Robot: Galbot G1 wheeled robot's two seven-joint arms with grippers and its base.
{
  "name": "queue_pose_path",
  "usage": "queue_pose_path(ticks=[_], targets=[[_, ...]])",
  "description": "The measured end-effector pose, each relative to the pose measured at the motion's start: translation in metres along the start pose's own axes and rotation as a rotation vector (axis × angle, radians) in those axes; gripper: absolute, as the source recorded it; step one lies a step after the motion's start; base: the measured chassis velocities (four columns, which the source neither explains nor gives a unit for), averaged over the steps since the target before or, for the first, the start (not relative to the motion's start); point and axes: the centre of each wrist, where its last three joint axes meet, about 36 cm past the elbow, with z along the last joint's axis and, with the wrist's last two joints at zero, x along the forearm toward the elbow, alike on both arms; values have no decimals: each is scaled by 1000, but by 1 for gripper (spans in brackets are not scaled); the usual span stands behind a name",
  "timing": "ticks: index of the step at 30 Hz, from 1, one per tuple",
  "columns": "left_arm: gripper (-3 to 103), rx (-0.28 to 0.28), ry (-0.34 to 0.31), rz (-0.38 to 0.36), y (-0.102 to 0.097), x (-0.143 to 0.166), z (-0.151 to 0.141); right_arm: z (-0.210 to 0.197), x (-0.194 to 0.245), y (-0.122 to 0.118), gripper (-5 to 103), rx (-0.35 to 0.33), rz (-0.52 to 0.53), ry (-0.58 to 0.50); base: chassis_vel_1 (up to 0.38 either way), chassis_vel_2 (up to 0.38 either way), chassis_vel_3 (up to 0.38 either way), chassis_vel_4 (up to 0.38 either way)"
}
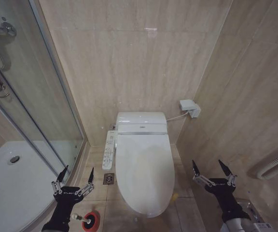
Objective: Open the toilet lid, clean the toilet bowl with a toilet brush, close the toilet lid, and flush.
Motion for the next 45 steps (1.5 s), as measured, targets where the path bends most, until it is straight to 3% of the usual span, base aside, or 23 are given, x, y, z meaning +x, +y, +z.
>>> queue_pose_path(ticks=[45], targets=[[99,0,0,0,0,0,0,0,0,0,100,0,0,0,0,0,0,0]])
